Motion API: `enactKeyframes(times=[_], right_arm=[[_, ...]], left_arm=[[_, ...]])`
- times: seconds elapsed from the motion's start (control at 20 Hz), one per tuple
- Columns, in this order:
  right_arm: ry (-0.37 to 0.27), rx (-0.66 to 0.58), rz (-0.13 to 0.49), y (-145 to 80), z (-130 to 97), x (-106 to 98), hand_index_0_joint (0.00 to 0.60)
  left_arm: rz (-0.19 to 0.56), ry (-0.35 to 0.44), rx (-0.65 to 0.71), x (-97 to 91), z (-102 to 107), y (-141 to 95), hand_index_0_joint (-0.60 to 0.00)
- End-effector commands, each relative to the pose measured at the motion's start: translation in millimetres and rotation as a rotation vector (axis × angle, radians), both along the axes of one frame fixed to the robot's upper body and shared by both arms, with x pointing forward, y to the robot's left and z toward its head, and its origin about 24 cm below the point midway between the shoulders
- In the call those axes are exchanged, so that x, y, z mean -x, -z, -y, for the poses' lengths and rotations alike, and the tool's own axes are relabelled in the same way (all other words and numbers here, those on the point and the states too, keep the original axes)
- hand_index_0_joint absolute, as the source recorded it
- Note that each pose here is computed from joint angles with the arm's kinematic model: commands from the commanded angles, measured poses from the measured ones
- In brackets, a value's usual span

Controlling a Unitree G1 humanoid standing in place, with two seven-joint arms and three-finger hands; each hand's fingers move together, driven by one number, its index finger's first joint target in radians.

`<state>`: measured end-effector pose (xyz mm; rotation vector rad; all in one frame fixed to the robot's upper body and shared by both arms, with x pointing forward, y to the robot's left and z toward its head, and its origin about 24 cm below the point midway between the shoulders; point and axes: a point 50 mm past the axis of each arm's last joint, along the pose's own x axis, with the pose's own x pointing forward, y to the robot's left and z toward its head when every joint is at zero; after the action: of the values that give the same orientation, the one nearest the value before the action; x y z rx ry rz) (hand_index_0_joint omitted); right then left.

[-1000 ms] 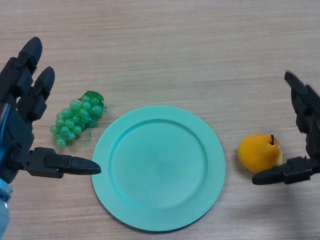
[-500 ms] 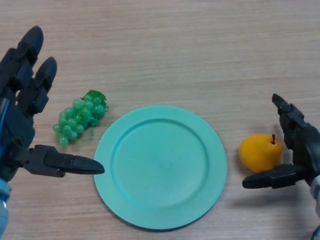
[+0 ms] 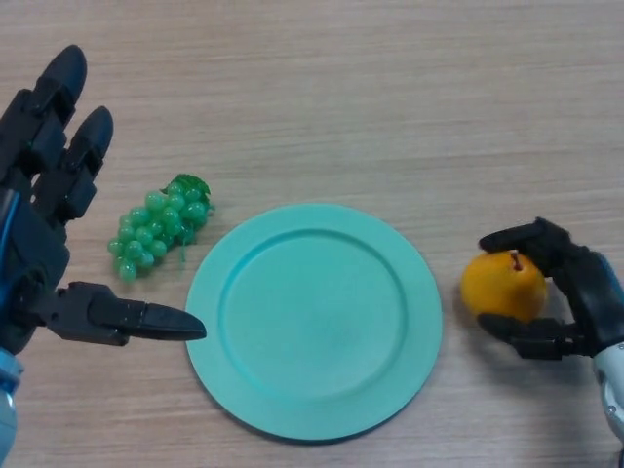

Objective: Pick up the yellow pear and place it on the plate

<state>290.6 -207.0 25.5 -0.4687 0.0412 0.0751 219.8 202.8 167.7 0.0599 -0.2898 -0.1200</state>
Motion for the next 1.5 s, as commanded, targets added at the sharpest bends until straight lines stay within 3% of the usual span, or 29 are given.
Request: enactKeyframes(times=[0.05,0.15,0.4,0.45,0.7,0.75,0.8,0.9,1.05,1.3,1.35,1.5], right_arm=[[-0.01,-0.006,0.229,-55.0,-1.5,-6.7,0.6],[-0.038,-0.067,0.276,-74.5,-18.0,-3.3,0.6],[-0.14,-0.191,0.248,-87.2,-69.0,-3.9,0.6],[-0.175,-0.199,0.277,-87.0,-82.9,-2.9,0.6],[-0.232,-0.13,0.256,-61.4,-118.5,2.2,0.6],[-0.239,-0.102,0.195,-51.2,-121.2,4.6,0.6],[-0.266,-0.087,0.174,-48.3,-123.6,5.8,0.6],[-0.28,-0.087,0.161,-47.8,-124.7,6.8,0.4],[-0.294,-0.129,0.124,-55.2,-125.2,9.7,0.0],[-0.264,-0.152,0.227,-99.9,-100.7,13.6,0.0],[-0.256,-0.174,0.279,-116.2,-87.1,20.6,0.0],[-0.218,-0.174,0.342,-136.1,-62.1,37.9,0.0]], left_arm=[[0.193,-0.034,0.002,10.8,-4.8,-26.5,0.0],[0.191,-0.035,-0.008,11.8,-5.2,-25.2,0.0],[0.167,-0.011,-0.038,14.5,-4.9,-26.8,0.0],[0.159,-0.006,-0.049,15.5,-5.5,-26.8,0.0],[0.158,0.012,-0.056,18.1,-5.5,-30.5,0.0],[0.16,0.011,-0.065,18.4,-5.8,-30.7,0.0],[0.164,0.008,-0.079,18.2,-5.9,-30.5,0.0],[0.167,0.007,-0.088,17.8,-5.7,-29.9,0.0],[0.172,0.01,-0.124,16.3,-2.5,-28.5,0.0],[0.187,-0.004,-0.123,12.7,-2.2,-24.7,0.0],[0.192,-0.006,-0.121,11.1,0.2,-25.1,0.0],[0.18,0.01,-0.125,11.5,3.0,-27.6,0.0]])
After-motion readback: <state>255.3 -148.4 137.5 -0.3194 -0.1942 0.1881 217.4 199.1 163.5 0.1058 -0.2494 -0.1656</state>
